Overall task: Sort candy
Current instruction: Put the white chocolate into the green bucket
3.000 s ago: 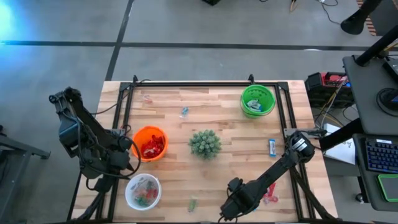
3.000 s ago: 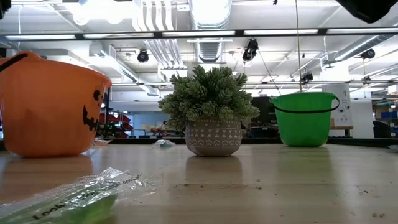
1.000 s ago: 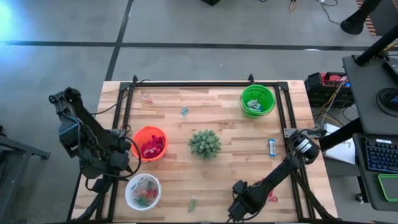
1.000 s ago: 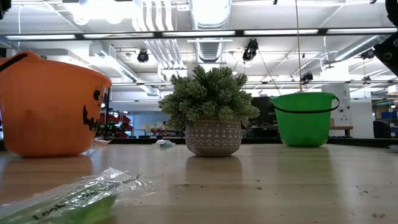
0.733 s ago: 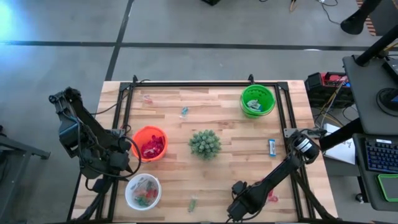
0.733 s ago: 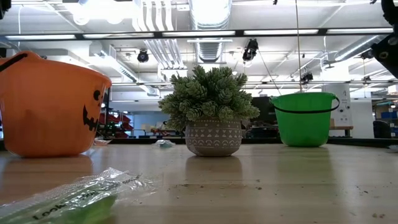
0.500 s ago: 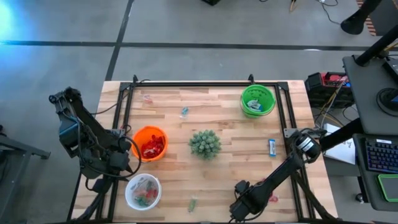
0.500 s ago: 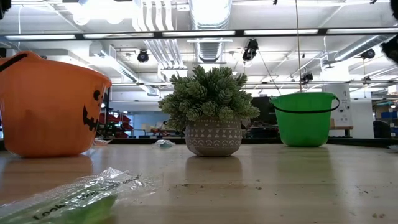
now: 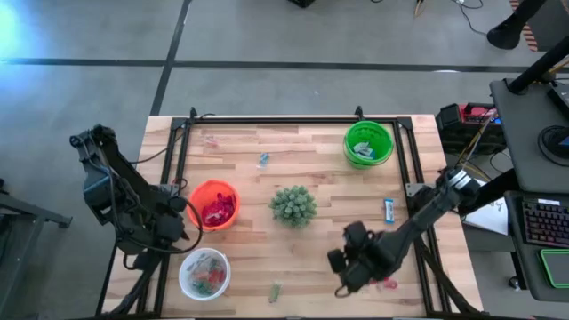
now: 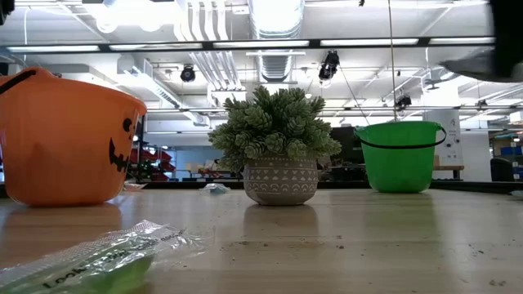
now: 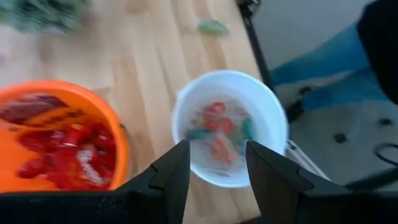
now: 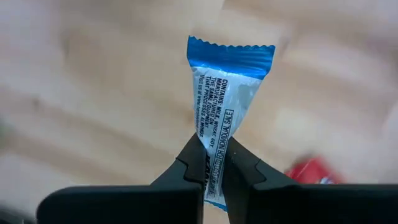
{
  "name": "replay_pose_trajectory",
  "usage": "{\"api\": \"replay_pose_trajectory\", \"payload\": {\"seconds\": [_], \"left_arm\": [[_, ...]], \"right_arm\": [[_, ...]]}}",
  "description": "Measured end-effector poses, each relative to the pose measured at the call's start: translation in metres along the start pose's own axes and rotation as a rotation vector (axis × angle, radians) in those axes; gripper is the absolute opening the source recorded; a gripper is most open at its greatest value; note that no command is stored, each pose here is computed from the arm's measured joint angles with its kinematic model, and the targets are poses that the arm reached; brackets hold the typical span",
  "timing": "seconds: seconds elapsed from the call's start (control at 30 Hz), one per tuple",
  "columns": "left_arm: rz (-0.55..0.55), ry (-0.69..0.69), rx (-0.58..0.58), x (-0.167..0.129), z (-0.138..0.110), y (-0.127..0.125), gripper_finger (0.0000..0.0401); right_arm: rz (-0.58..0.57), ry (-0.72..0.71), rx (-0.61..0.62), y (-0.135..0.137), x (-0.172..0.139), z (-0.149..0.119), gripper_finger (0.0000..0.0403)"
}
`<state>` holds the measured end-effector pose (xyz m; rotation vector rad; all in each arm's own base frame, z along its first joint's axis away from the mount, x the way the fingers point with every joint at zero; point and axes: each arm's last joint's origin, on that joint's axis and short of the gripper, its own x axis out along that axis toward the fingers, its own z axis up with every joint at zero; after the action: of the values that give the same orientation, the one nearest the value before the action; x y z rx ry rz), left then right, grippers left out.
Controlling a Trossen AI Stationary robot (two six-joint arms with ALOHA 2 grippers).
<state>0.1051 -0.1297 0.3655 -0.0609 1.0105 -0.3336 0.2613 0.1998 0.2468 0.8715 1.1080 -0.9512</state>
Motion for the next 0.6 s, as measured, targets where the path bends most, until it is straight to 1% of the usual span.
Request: {"api": "replay_pose_trajectory", "payload": {"seconds": [0.17, 0.43, 0.6], "left_arm": [[0.087, -0.055, 0.005, -0.009, 0.002, 0.005, 0.0139], [0.207, -0.173, -0.046, -0.032, 0.014, 0.017, 0.0139], [0.348, -0.241, -0.07, -0.05, 0.017, 0.029, 0.0139]], "right_arm": [[-0.036, -0.059, -0.041, -0.011, -0.015, 0.039, 0.0018], [-0.085, -0.182, -0.102, -0.033, -0.036, 0.104, 0.0018], [-0.132, -0.255, -0.12, -0.057, -0.05, 0.149, 0.0018]]}}
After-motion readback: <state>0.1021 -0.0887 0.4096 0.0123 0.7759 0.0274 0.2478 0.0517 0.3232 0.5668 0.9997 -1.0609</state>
